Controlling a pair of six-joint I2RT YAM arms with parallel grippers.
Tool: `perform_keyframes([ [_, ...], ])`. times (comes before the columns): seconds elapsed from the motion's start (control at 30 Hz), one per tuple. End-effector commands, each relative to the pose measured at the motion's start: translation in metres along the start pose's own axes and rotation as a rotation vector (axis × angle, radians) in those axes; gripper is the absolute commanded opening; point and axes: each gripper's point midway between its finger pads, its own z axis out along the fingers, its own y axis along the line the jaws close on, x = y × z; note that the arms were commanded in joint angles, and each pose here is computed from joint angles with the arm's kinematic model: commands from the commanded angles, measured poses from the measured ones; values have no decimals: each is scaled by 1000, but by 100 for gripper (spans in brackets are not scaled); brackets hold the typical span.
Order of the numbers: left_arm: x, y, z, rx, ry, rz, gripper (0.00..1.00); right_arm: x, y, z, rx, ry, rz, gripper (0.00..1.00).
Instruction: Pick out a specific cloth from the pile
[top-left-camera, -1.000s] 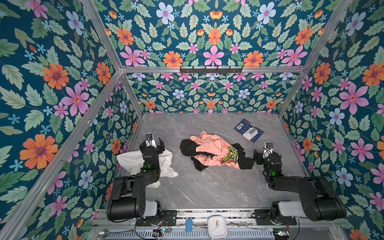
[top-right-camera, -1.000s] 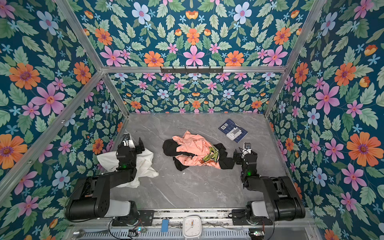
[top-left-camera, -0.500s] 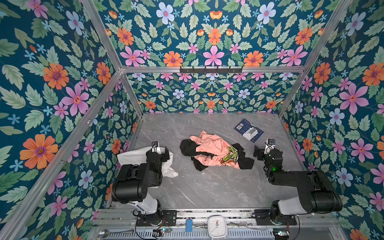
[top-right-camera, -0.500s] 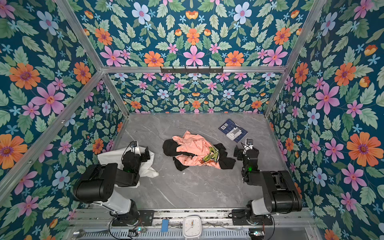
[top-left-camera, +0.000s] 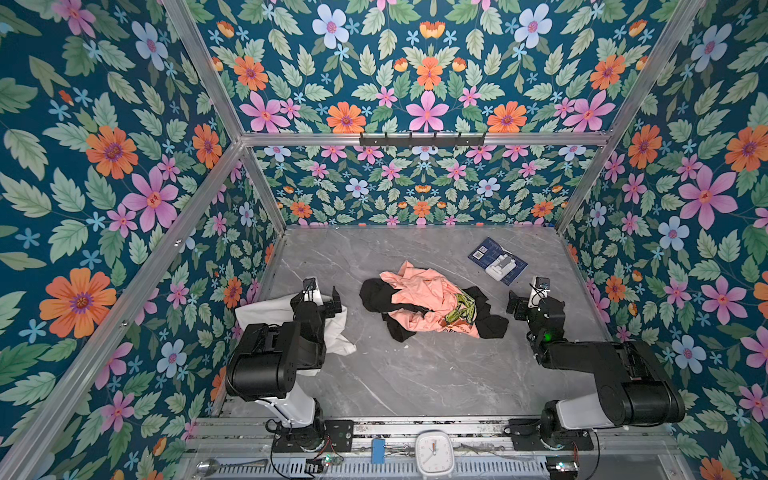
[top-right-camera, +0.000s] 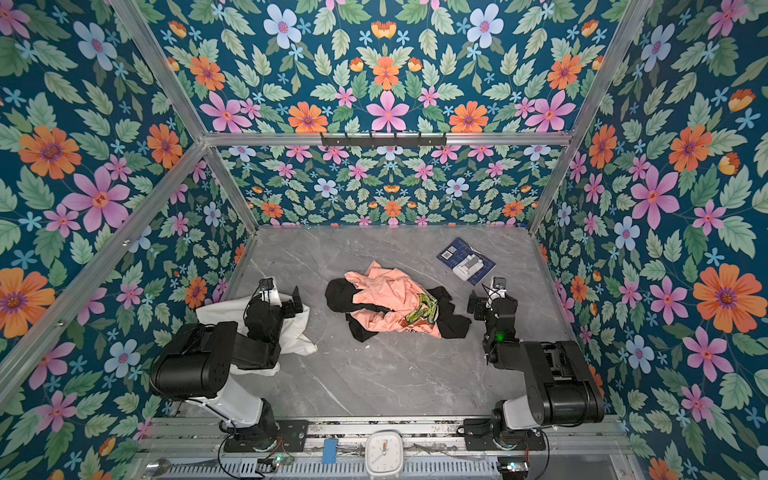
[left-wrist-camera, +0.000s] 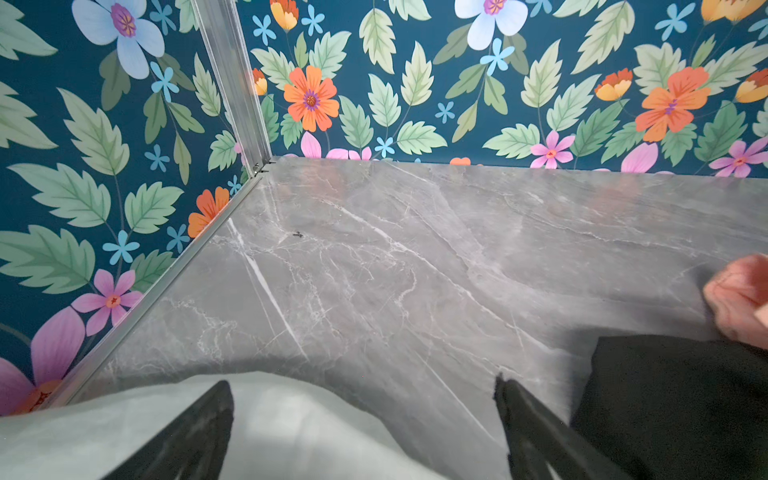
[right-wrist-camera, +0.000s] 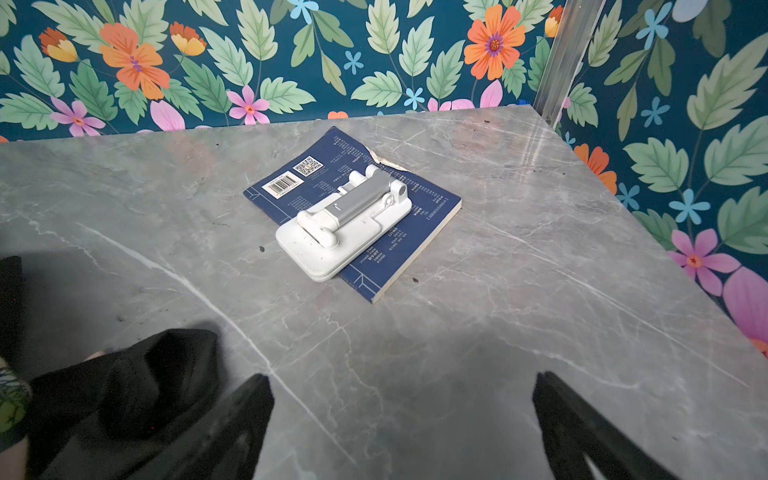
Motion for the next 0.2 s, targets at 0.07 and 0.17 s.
perform_keyframes([
  [0.07, -6, -1, 1, 6, -22, -3, 100, -3, -2, 0, 15, -8, 12, 99],
  [0.17, -8, 0, -2, 2, -35, -3, 100, -3, -3, 0, 16, -8, 12, 99],
])
